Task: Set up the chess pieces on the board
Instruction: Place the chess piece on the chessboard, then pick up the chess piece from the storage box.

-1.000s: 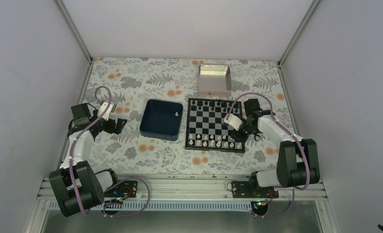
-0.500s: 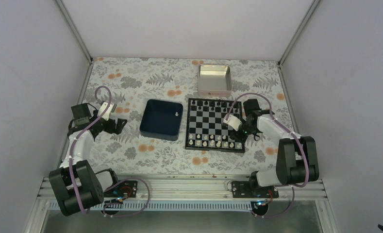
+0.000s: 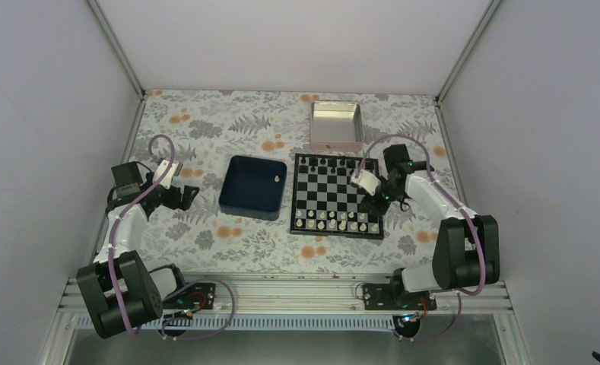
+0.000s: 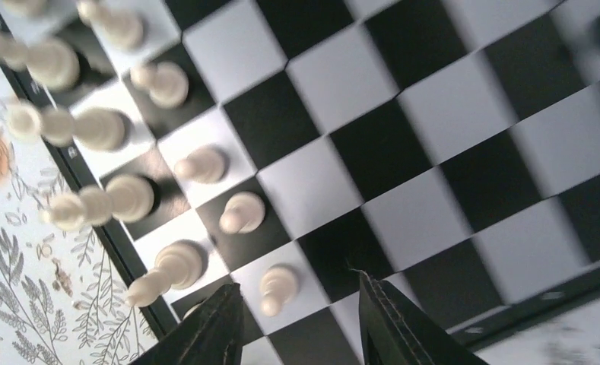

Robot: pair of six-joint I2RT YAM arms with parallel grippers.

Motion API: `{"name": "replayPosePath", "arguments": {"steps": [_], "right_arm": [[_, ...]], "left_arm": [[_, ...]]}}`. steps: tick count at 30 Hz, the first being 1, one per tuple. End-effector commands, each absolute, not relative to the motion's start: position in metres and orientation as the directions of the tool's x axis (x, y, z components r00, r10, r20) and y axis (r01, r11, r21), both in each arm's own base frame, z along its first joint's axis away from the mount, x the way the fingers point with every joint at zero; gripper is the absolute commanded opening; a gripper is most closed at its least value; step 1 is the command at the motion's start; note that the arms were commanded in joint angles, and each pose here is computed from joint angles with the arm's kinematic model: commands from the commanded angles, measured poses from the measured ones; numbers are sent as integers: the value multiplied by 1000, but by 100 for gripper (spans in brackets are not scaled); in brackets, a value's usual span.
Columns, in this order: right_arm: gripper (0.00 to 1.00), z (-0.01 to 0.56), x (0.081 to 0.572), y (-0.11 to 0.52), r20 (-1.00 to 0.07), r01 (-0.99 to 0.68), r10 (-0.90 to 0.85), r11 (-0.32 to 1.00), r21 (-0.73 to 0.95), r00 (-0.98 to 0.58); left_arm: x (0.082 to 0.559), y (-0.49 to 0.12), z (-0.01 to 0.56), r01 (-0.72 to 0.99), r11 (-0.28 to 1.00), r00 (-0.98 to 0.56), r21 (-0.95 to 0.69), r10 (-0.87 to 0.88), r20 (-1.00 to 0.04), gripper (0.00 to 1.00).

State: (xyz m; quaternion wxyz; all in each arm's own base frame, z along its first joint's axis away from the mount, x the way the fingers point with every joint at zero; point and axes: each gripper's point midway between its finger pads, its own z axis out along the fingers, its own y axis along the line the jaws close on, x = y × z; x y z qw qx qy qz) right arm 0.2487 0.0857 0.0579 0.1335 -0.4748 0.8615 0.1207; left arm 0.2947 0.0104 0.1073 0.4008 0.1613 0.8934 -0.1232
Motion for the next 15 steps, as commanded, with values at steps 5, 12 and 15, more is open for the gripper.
{"name": "replayPosePath", "arguments": {"steps": [5, 12, 15], "right_arm": [[43, 144, 289, 119, -483, -871, -760, 491, 13, -435], [46, 183, 294, 223, -501, -938, -821, 342, -49, -273], [50, 200, 293, 274, -522, -961, -834, 263, -88, -180]], "left_arm": [[298, 10, 115, 404, 912, -594, -71, 203, -779, 100], [297, 8, 120, 414, 909, -573, -59, 210, -792, 100], [296, 8, 121, 417, 907, -567, -55, 212, -796, 100]]}}
